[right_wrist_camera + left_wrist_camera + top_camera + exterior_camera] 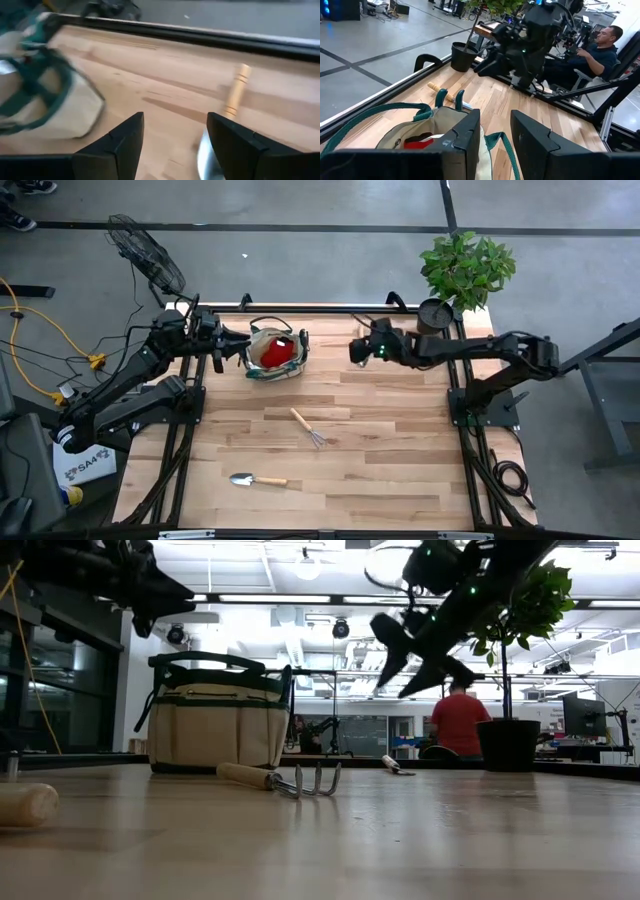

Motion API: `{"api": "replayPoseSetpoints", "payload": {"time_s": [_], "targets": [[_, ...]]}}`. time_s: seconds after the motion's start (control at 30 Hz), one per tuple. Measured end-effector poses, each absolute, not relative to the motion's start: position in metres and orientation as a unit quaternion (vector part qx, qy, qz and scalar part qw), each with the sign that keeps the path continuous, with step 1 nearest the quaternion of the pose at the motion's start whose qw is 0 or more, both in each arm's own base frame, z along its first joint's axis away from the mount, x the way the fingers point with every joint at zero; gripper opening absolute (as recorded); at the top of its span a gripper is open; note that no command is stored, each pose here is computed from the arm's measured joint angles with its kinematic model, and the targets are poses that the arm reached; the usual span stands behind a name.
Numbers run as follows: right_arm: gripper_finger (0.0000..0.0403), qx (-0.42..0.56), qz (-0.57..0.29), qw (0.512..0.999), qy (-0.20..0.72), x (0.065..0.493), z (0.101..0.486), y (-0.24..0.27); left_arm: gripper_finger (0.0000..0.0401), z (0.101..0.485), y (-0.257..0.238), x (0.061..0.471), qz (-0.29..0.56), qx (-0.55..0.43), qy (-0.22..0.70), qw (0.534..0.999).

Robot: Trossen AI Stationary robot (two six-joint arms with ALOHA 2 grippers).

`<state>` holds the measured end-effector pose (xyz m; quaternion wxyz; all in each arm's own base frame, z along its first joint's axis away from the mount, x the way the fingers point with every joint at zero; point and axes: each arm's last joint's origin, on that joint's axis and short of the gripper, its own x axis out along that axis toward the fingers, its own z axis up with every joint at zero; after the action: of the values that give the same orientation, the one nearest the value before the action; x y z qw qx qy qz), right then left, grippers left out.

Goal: Pick & Place Garden tools in Gardening bag
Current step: Put the brown trowel into the gardening bag

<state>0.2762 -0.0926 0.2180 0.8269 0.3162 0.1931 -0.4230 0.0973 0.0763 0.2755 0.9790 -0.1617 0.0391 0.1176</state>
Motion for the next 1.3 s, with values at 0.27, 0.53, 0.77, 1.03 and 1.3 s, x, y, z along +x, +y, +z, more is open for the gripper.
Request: {"api": "replayPoseSetpoints", "payload": {"time_s": [0.27, 0.53, 0.77, 1.03, 1.3], "targets": [[0.021, 0.344, -0.445, 0.803, 0.197, 0.266, 0.215, -0.113, 0.0106, 0.274, 0.076, 0.097, 0.119, -0.166, 0.045, 0.978], [0.021, 0.347, -0.471, 0.785, 0.206, 0.263, 0.203, -0.135, 0.0106, 0.274, 0.077, 0.097, 0.133, -0.165, 0.044, 0.976], [0.021, 0.358, -0.466, 0.773, 0.238, 0.273, 0.174, -0.145, 0.0106, 0.274, 0.077, 0.097, 0.133, -0.166, 0.046, 0.976], [0.021, 0.37, -0.46, 0.765, 0.258, 0.288, 0.162, -0.164, 0.0106, 0.274, 0.077, 0.097, 0.133, -0.165, 0.046, 0.976], [0.021, 0.359, -0.489, 0.73, 0.315, 0.3, 0.165, -0.183, 0.0106, 0.272, 0.077, 0.097, 0.133, -0.169, 0.052, 0.975]]}}
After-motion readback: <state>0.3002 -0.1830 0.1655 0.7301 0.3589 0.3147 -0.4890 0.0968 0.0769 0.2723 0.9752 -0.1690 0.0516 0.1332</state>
